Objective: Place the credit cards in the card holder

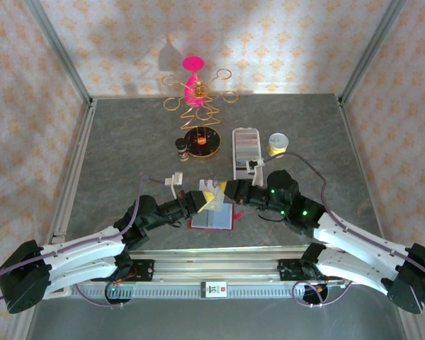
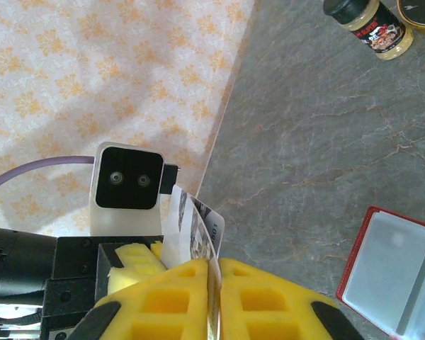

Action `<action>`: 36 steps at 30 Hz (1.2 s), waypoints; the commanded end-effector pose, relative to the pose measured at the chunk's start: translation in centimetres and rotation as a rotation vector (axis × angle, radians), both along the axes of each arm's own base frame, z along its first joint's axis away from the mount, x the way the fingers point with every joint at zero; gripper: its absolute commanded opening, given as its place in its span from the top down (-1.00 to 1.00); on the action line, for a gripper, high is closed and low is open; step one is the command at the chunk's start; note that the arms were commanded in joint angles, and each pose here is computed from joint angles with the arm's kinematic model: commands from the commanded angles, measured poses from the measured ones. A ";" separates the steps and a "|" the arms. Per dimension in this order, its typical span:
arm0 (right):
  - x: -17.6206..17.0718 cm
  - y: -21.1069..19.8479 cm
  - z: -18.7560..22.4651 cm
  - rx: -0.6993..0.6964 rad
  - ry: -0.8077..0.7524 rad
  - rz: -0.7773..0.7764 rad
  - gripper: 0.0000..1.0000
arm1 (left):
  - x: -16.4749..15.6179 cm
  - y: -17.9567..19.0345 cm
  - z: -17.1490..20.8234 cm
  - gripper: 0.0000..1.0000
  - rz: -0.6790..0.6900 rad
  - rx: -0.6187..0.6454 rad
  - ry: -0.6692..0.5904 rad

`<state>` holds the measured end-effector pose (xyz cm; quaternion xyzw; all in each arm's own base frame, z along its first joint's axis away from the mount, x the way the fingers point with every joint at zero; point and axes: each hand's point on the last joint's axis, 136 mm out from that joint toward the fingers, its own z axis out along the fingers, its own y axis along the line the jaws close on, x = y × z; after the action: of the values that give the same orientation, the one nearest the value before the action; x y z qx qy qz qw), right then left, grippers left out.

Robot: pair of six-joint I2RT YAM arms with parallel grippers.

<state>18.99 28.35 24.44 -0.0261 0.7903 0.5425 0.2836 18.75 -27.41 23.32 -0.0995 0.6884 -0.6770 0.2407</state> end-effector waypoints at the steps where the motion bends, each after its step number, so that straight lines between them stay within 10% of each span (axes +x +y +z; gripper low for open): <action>1: 0.1 -0.7 -0.6 -0.020 -0.005 -0.030 0.80 | 0.1 0.4 0.8 0.69 0.018 -0.022 -0.029; 26: 0.5 -3.0 0.1 -0.114 -0.061 -0.114 1.00 | 0.6 1.9 0.7 0.79 0.098 -0.026 -0.034; 36: 3.2 -5.9 4.2 -0.609 -0.638 -0.081 1.00 | 1.6 4.2 -2.6 1.00 0.206 0.103 0.003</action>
<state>21.15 23.90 29.05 -0.1152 0.7987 0.3812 0.4511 19.88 -24.15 22.35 -0.1509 0.6898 -0.6440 0.2944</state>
